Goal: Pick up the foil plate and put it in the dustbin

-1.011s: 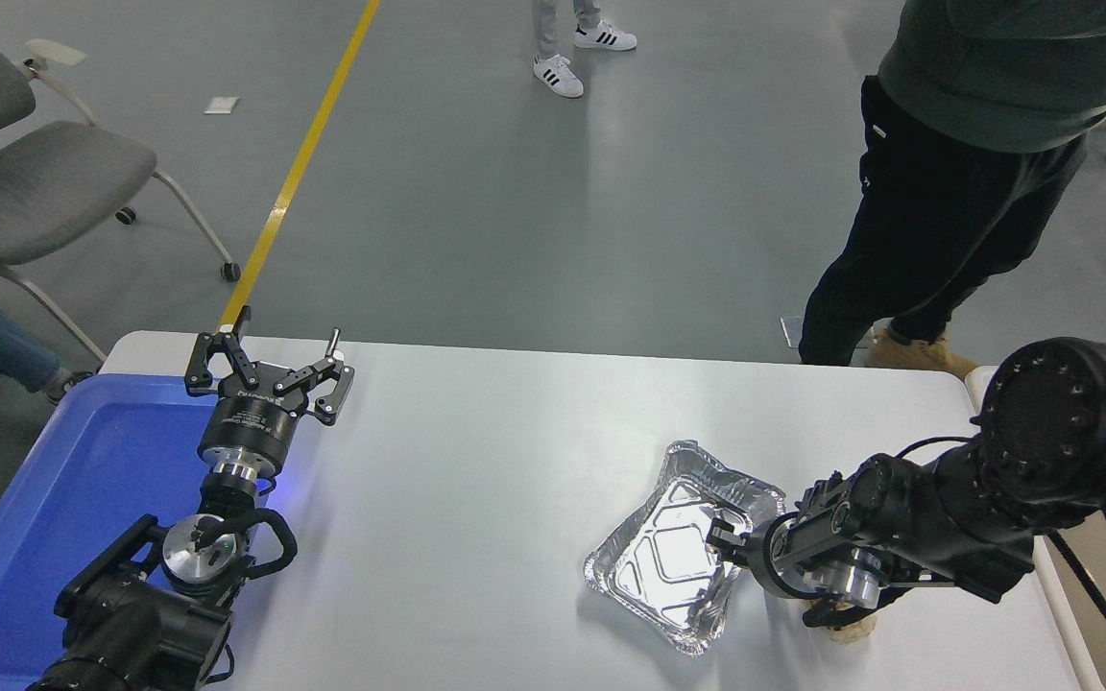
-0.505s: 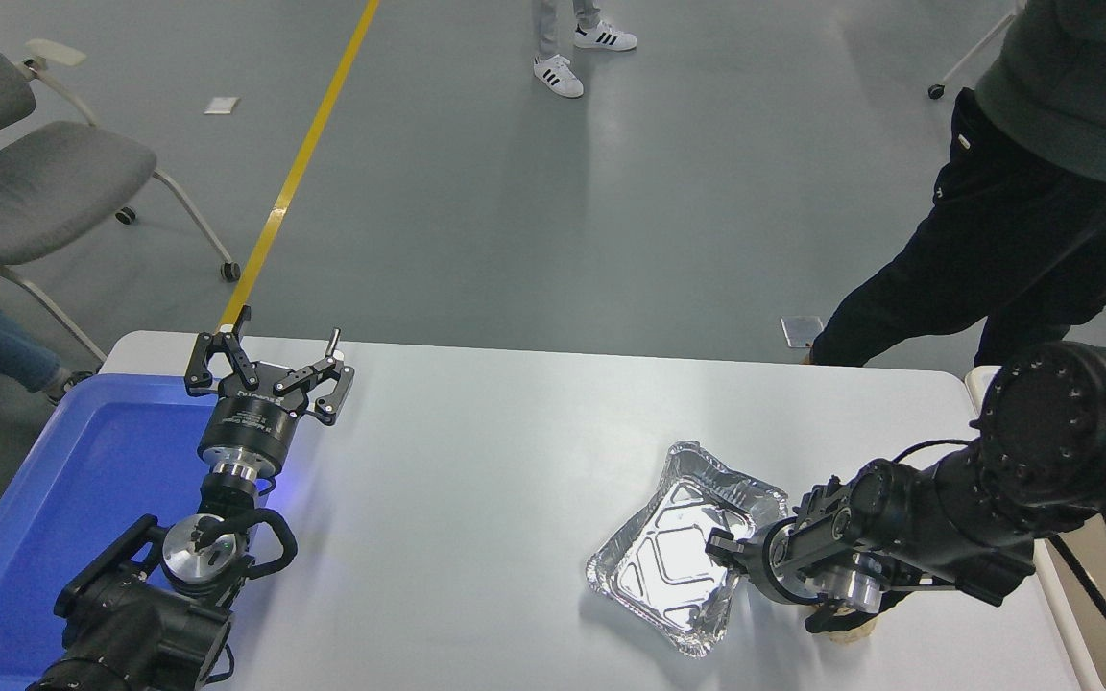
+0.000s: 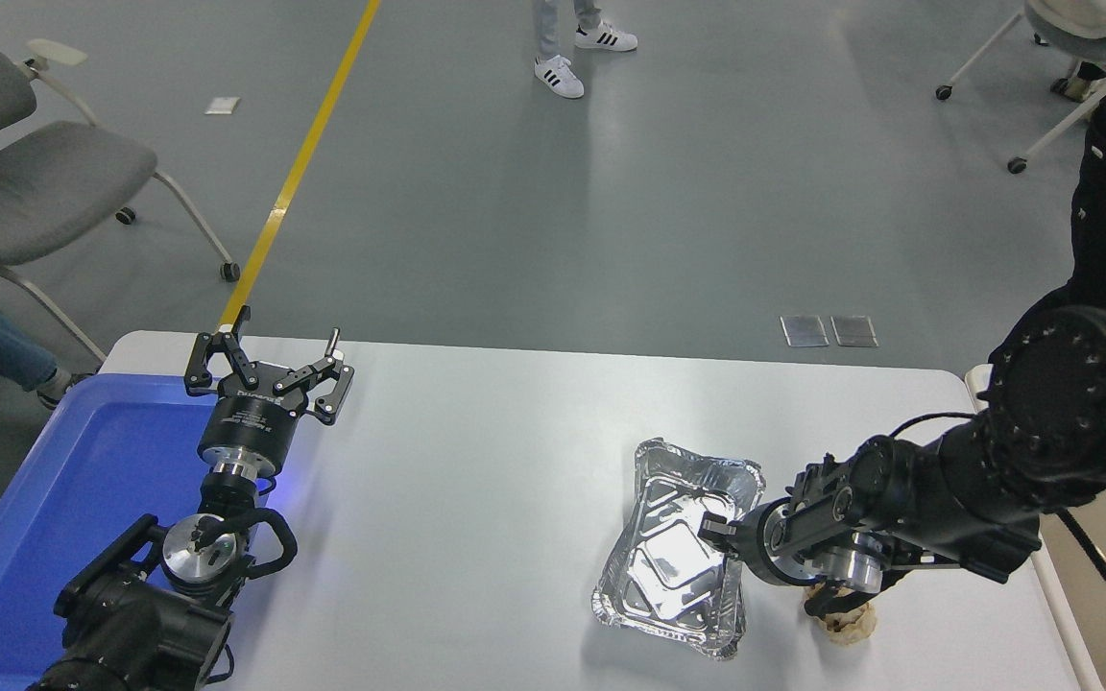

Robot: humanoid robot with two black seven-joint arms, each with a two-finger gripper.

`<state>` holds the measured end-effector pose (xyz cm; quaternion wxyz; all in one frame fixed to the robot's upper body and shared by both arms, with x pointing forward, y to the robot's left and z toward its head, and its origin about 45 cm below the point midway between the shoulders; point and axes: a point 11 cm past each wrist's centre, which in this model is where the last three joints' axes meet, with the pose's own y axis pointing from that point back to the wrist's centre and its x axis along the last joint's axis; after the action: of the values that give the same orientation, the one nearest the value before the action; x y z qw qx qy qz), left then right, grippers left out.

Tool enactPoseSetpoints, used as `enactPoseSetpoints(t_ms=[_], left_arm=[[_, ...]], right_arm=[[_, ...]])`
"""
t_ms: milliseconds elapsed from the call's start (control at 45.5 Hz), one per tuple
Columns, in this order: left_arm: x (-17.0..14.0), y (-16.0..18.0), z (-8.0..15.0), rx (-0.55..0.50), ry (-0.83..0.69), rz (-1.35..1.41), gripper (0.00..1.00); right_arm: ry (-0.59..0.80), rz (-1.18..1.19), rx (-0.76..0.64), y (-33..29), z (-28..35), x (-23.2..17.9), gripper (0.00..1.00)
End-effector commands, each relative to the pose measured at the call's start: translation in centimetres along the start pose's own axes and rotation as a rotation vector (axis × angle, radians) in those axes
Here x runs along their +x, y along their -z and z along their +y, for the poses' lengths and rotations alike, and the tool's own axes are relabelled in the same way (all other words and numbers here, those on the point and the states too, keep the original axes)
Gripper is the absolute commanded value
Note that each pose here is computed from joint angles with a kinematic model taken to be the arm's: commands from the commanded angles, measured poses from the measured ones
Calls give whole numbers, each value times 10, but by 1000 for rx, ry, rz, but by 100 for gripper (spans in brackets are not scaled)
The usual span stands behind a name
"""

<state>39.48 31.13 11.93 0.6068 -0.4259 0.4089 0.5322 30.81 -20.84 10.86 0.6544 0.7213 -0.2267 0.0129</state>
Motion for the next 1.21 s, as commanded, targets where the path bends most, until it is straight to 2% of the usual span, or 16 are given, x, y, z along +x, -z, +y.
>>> enactPoseSetpoints(t_ms=[0, 308, 615, 901, 1187], left_arm=[[0, 0, 0, 1, 1, 0, 99], [0, 0, 0, 0, 0, 0, 99], [0, 0, 0, 0, 1, 0, 99], [0, 0, 0, 1, 0, -1, 99], [0, 0, 0, 0, 1, 0, 99]], right_arm=[[-14, 54, 41, 15, 67, 39, 0], [-21, 126, 19, 24, 178, 111, 0], [-35, 190, -71, -1, 236, 140, 0], [-175, 126, -166, -73, 268, 186, 0], [-435, -114, -211, -178, 306, 255, 0]])
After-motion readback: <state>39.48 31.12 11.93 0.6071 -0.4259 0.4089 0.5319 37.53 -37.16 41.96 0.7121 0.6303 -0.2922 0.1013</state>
